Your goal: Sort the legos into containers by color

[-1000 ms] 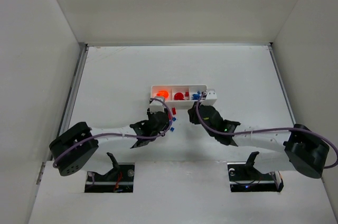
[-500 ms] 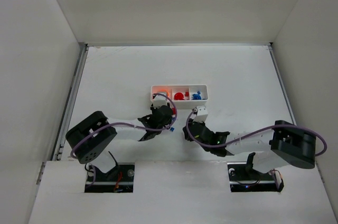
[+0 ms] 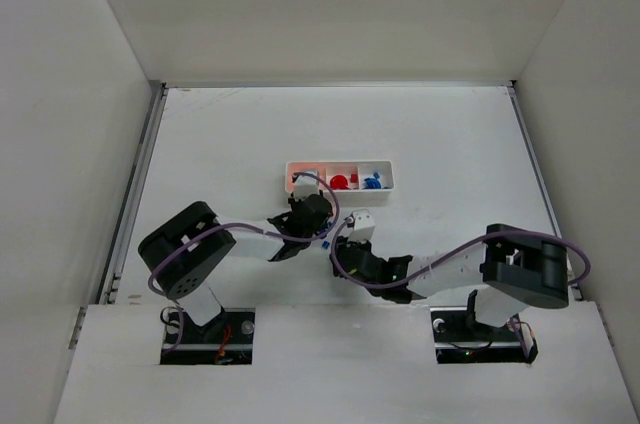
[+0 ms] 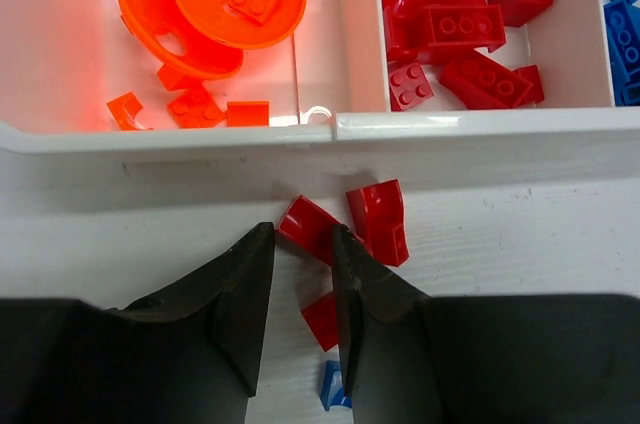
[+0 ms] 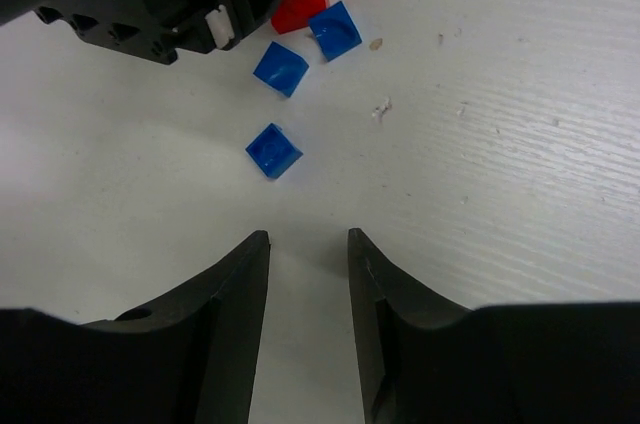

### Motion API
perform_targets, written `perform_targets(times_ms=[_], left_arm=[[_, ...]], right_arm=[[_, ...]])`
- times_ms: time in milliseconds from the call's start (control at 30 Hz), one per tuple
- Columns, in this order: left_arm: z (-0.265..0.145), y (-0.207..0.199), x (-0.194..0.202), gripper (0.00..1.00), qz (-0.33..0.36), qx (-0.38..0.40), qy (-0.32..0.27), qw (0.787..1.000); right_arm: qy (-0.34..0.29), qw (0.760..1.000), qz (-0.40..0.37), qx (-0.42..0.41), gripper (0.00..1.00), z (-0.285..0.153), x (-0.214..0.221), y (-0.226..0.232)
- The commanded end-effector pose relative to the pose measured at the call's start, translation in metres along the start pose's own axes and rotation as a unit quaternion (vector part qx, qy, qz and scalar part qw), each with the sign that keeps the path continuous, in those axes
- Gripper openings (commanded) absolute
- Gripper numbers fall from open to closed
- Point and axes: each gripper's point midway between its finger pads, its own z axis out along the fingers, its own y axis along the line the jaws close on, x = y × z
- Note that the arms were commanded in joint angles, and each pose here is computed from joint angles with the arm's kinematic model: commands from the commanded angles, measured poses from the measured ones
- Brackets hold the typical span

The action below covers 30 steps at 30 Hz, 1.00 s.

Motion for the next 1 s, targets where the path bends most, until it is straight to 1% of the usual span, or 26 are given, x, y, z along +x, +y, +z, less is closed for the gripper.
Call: perform_targets(times_ms=[0, 233, 433, 600, 700, 867, 967], left_arm=[[0.007, -0.007, -0.017, 0.25, -0.014, 0.001, -0.022, 1.000], [0.001, -0.004, -0.015, 0.14, -0.016, 0.000, -0.021, 1.000], [-0.019, 0.013, -0.013, 0.12, -0.019, -0.008, -0.033, 0.999], [-0.036, 0.037, -0.013, 0.11, -0.038, -0.024, -0.042, 0.998], [-0.045, 0.047, -0.015, 0.11, -0.048, -0.027, -0.048, 0.997], [-0.057, 0.053, -0.018, 0.11, -0.057, -0.024, -0.049, 0.997], [-0.062, 0.052, -0.023, 0.11, -0.063, -0.018, -0.053, 0.996]], right_arm=[[-0.028, 0.999, 0.022, -0.017, 0.44, 0.004, -0.017, 0.022], [-0.035, 0.999, 0.023, -0.025, 0.47, 0.004, -0.018, 0.022], [-0.040, 0.999, 0.008, -0.026, 0.49, 0.007, -0.025, 0.024], [-0.044, 0.998, -0.026, -0.026, 0.52, 0.019, -0.032, 0.027], [-0.048, 0.998, -0.028, -0.021, 0.53, 0.028, -0.038, 0.023], [-0.037, 0.999, -0.030, -0.016, 0.51, 0.043, -0.036, 0.019], [-0.028, 0.999, -0.034, -0.016, 0.43, 0.047, -0.032, 0.019]])
